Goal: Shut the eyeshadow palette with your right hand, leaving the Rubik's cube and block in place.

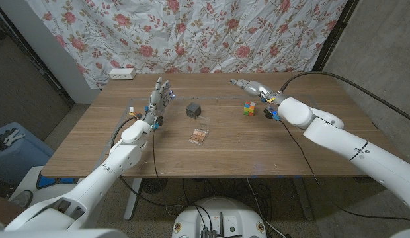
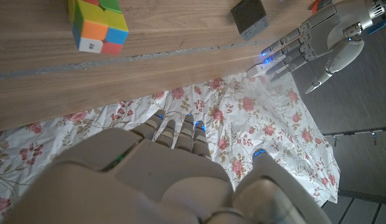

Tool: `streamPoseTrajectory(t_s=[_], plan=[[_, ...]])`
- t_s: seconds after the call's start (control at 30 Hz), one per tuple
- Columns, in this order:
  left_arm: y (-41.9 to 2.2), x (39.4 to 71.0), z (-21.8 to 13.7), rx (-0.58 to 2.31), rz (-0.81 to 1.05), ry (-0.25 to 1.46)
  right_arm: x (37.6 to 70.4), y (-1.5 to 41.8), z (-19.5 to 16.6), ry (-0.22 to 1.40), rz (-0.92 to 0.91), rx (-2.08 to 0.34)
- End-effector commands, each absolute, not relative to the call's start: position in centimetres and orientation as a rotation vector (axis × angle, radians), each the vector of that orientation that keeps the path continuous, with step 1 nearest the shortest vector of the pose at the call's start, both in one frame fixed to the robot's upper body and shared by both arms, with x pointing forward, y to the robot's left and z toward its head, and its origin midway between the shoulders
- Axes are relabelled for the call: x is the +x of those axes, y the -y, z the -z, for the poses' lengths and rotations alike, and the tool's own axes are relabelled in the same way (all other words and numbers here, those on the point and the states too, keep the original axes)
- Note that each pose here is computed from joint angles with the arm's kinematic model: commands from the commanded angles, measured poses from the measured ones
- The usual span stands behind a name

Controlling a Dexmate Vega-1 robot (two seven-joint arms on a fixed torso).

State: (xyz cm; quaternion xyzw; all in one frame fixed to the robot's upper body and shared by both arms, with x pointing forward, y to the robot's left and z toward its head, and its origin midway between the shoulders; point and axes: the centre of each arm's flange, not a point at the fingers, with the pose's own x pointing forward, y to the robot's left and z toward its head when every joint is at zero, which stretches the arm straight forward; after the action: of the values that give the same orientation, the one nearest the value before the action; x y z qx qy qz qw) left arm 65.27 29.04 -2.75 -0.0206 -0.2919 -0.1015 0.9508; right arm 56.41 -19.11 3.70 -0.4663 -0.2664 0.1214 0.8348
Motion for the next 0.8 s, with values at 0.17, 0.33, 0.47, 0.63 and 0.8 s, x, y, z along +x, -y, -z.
streamPoseTrajectory(t_s=[0.17, 0.33, 0.47, 0.63, 0.8], plan=[[-29.0, 65.3, 2.8, -0.042, 0.207, 0.593, 54.7, 15.3, -4.8, 0.566, -0.346, -1.107], [-29.0, 65.3, 2.8, -0.042, 0.207, 0.593, 54.5, 14.0, -4.7, 0.563, -0.366, -1.143], [-29.0, 65.3, 2.8, -0.042, 0.207, 0.593, 54.5, 13.2, -4.7, 0.553, -0.393, -1.156], [-29.0, 65.3, 2.8, -0.042, 0.207, 0.593, 54.6, 12.2, -4.6, 0.546, -0.417, -1.183], [-29.0, 65.3, 2.8, -0.042, 0.207, 0.593, 54.9, 11.3, -4.3, 0.531, -0.447, -1.203]])
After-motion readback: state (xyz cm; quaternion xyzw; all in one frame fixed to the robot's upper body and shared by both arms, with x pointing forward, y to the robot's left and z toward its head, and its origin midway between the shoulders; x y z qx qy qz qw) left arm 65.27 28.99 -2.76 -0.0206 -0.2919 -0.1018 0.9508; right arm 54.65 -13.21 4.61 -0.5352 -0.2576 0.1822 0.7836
